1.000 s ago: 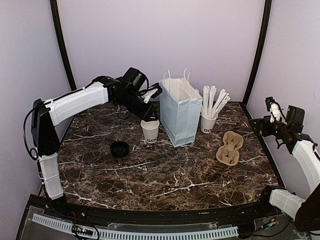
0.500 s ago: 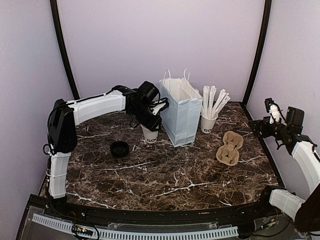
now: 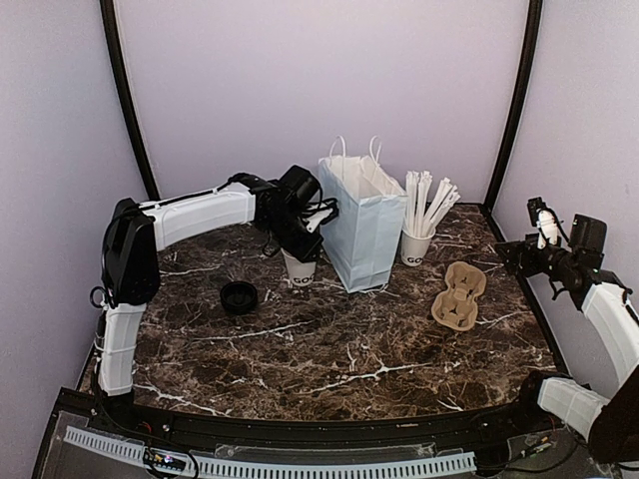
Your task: Pack the takeout coffee
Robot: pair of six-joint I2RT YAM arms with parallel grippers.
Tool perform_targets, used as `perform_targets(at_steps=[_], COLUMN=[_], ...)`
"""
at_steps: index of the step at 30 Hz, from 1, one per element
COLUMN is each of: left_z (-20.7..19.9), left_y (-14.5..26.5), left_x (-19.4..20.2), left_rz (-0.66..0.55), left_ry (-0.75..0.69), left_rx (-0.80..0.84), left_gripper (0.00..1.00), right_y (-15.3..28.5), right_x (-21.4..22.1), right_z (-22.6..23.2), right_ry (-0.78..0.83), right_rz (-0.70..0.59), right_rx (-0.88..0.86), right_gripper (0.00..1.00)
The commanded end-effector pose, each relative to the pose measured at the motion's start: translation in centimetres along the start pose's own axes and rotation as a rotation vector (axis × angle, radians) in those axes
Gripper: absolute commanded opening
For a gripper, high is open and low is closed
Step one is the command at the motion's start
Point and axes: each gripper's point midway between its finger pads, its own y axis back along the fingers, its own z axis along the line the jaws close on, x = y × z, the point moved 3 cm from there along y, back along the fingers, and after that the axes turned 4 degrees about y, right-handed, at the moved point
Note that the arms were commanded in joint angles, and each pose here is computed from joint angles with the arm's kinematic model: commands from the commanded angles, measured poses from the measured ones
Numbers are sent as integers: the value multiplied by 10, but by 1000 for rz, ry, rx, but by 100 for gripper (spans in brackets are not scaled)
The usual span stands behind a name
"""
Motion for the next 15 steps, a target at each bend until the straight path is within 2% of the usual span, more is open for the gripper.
perform_targets(at_steps=[1, 7, 15], left_z=[1, 1, -5], left_y=[6, 10, 50], left_x=[-6, -6, 5], left_rz=[-12, 3, 49], left_ry=[-25, -23, -27], left_rx=[-11, -14, -34], left_gripper=[15, 0, 0], right_y=[0, 1, 1], right_x=[-5, -5, -4], right_z=[-1, -1, -1], right_ry=[28, 33, 37], right_rz=[-34, -37, -34], right_rx=[7, 8, 10], right_gripper=[97, 97, 97])
